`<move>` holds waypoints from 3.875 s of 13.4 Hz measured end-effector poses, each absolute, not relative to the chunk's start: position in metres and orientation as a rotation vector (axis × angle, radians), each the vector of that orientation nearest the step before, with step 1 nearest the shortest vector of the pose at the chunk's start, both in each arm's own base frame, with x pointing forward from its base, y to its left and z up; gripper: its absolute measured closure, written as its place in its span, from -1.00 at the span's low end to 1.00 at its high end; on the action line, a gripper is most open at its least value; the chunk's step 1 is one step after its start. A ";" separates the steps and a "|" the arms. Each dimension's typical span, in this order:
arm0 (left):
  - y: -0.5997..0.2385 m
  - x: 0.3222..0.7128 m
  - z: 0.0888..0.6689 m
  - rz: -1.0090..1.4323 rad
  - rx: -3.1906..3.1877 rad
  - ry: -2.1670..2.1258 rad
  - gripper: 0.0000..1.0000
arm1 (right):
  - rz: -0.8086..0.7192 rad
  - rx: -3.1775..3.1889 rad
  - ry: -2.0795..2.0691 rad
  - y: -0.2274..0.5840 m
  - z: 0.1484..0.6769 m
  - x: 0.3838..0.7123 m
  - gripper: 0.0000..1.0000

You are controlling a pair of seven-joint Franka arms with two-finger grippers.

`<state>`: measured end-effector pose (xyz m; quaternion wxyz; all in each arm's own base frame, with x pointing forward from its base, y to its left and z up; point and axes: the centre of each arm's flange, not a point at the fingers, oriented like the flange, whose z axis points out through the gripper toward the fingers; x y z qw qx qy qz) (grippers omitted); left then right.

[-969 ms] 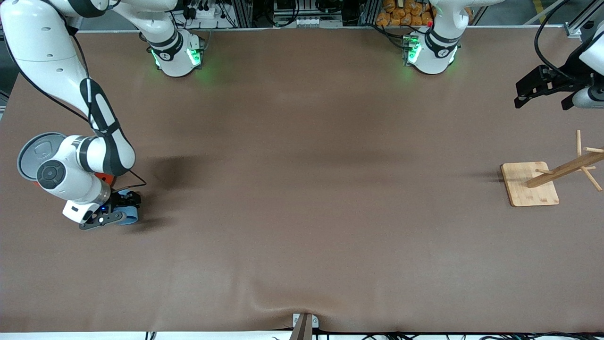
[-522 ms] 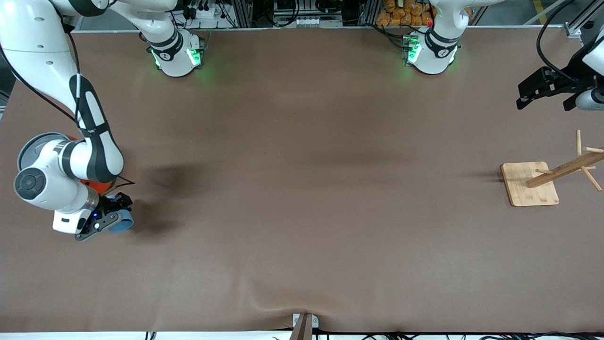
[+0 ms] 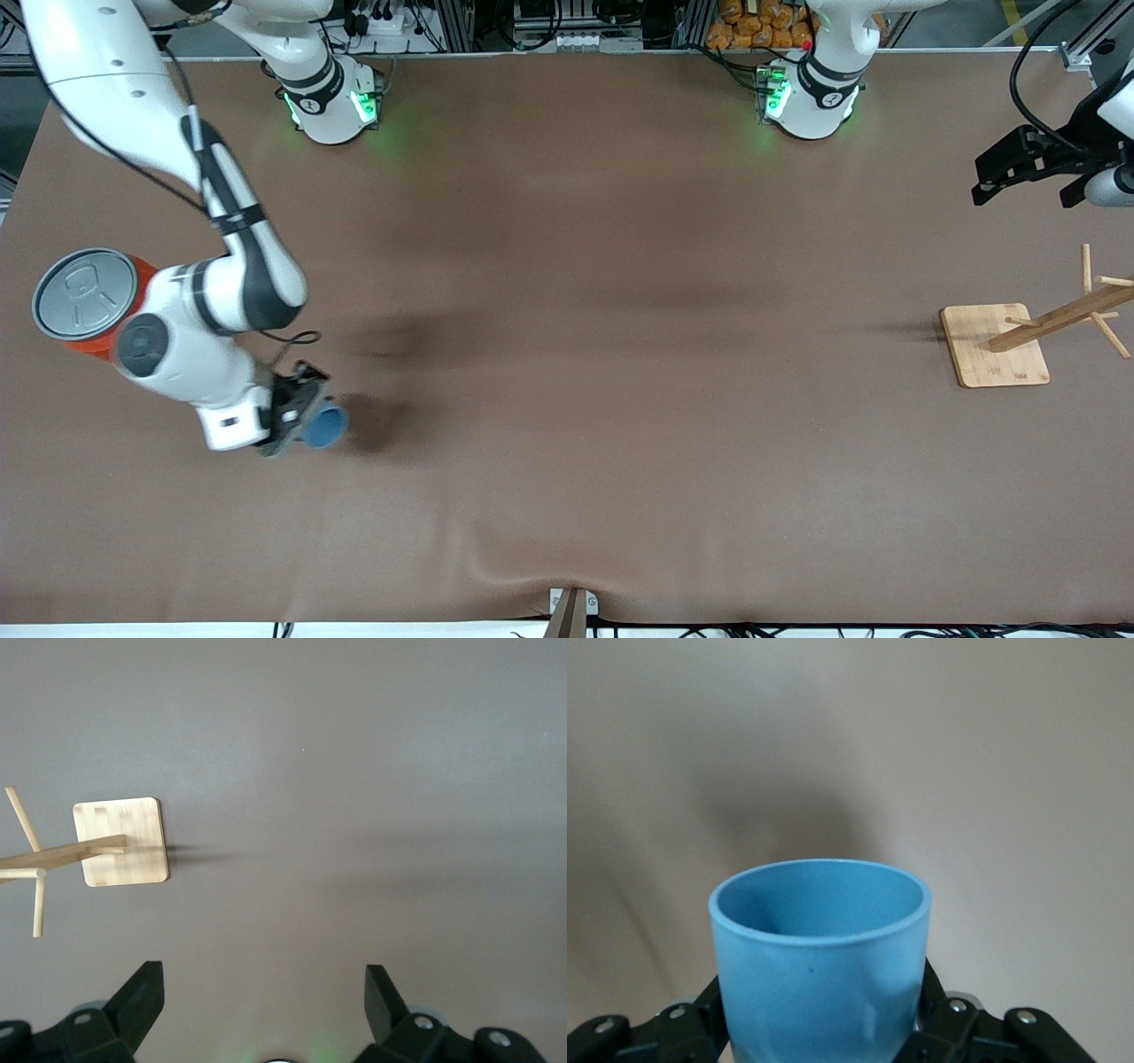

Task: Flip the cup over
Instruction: 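Carry the blue cup with the right gripper toward the table middle, then release the cup on its side and withdraw the right gripper, then reach the left gripper toward the open rim of the blue cup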

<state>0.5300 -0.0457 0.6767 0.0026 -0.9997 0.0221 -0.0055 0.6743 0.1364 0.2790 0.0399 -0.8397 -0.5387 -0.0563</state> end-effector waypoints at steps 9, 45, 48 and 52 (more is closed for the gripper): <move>-0.039 0.538 0.668 0.008 -3.110 0.243 -1.00 | -0.133 -2.183 -2.079 0.383 0.224 0.571 -0.59; -0.205 0.602 0.393 0.744 -3.748 0.349 -1.00 | 0.205 -3.083 -0.250 -0.036 0.624 0.544 -1.00; -0.219 0.604 0.348 0.807 -3.825 0.351 -1.00 | 0.259 -3.082 -0.079 -0.047 0.631 0.531 -1.00; -0.255 0.602 0.283 0.770 -4.025 0.316 -1.00 | 0.289 -3.085 0.106 -0.044 0.637 0.525 -1.00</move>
